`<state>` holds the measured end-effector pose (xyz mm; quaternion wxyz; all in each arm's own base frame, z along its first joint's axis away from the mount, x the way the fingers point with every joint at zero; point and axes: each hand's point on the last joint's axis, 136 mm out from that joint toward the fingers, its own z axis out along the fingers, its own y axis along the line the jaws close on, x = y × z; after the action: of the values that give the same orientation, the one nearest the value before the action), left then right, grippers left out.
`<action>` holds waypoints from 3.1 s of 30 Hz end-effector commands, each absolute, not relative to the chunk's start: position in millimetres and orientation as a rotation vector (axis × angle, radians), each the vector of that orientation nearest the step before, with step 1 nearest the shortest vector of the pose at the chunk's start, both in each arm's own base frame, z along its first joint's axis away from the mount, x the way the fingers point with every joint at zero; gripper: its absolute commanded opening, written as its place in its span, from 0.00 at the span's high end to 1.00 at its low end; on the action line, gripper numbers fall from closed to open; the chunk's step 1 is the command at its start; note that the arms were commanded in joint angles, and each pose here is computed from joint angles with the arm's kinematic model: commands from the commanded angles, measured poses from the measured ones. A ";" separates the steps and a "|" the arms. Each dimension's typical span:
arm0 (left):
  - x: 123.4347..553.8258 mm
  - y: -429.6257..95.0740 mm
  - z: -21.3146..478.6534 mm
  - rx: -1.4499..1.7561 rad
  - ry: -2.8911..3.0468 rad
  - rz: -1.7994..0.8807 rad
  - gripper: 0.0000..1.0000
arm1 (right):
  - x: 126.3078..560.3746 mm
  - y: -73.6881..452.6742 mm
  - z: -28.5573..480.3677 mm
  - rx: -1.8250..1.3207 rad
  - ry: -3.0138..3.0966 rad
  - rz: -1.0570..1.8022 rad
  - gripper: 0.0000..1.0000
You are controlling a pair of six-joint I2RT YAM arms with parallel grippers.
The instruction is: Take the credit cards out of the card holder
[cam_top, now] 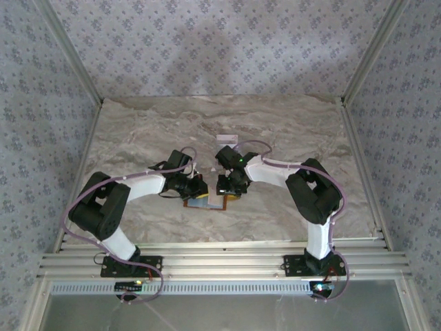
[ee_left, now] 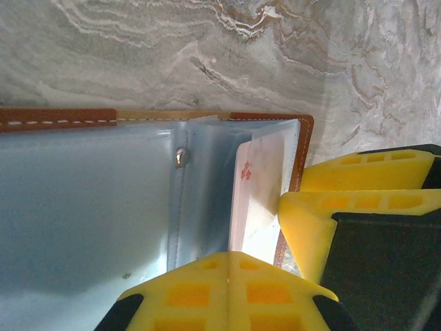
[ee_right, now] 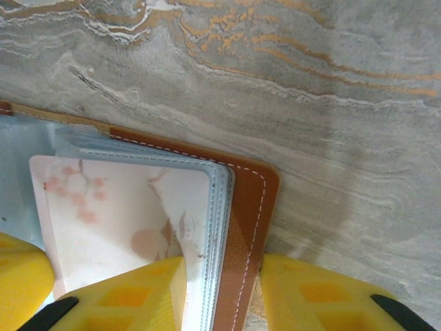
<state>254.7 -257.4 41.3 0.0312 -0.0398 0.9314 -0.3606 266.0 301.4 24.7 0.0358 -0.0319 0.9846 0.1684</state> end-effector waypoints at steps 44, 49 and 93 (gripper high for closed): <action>258.3 -250.3 47.6 -0.141 2.824 -1.157 0.94 | 243.1 282.1 -4.5 -0.113 3.129 0.188 0.68; 257.6 -239.7 57.1 -0.120 2.820 -1.088 0.96 | 243.4 282.0 0.0 -0.102 3.123 0.207 0.67; 303.9 -262.0 189.3 1.720 2.045 -0.193 1.00 | 280.0 159.6 111.4 0.225 2.881 0.372 0.67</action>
<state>302.6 -252.0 184.3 0.2288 0.5461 0.8016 -0.0822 287.3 176.3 106.5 0.1136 0.0733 0.9809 0.1395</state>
